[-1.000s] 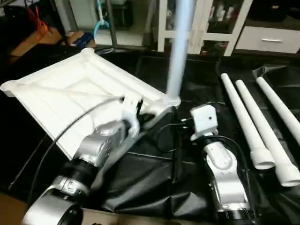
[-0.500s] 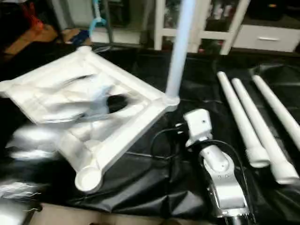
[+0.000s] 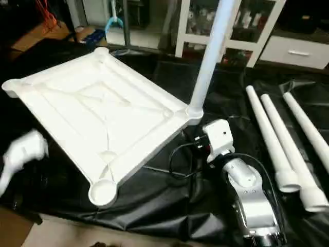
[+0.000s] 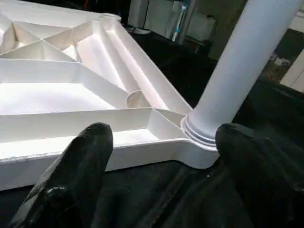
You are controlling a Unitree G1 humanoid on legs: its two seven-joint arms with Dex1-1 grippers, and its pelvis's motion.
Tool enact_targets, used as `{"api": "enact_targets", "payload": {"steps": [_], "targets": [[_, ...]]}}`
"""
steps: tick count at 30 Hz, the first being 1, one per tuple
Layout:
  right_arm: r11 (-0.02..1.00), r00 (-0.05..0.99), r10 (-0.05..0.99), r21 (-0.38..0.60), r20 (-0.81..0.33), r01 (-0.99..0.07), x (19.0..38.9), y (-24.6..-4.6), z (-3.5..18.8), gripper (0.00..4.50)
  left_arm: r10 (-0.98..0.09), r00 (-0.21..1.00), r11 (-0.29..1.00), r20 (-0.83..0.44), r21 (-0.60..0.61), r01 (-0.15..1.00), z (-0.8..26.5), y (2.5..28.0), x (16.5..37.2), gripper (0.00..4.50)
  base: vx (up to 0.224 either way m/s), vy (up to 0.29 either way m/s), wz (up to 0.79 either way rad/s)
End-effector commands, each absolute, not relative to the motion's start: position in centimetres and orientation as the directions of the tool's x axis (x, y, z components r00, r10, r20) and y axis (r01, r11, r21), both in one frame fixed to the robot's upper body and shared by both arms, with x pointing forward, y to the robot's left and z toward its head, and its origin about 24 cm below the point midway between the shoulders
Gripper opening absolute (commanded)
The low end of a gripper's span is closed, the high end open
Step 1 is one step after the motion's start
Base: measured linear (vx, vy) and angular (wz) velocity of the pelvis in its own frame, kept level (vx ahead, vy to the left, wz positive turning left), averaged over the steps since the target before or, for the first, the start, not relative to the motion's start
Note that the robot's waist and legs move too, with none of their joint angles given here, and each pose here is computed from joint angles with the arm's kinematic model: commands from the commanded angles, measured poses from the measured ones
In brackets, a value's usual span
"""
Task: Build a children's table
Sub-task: Rotate leg to tighten
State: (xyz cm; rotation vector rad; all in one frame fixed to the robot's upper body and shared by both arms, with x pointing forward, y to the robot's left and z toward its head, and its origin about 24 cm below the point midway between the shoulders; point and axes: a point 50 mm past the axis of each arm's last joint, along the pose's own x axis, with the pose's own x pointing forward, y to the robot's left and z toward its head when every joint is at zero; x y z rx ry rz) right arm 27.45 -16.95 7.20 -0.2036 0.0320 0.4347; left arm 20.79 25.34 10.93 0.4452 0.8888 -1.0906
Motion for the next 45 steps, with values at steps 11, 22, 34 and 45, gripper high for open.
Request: {"api": "enact_targets", "payload": {"steps": [11,22,34,45], "targets": [[0.881,0.899,0.431,-0.176,-0.083,-0.439,27.5,-16.8,7.2,3.84,-0.485,0.407,0.517,-0.774,0.123,0.847,6.6,21.9,24.8,0.89,0.000,0.000,0.00],[0.890,0.907,0.411,-0.179,-0.085,-0.420,27.2,-17.2,7.2,3.84,-0.436,0.561,0.566,-0.704,0.270,0.779,5.3,19.1,28.8,0.89,0.000,0.000,0.00],[0.892,0.911,0.400,-0.186,-0.095,-0.411,26.8,-17.4,7.1,3.84,-0.621,0.282,0.336,-0.731,0.078,0.939,5.4,17.8,25.2,0.89,0.000,0.000,0.00],[0.892,0.910,0.406,-0.180,-0.084,-0.414,27.0,-17.2,7.2,3.84,-0.614,0.201,0.369,-0.763,-0.052,0.928,7.7,22.5,21.7,0.89,0.000,0.000,0.00]]}}
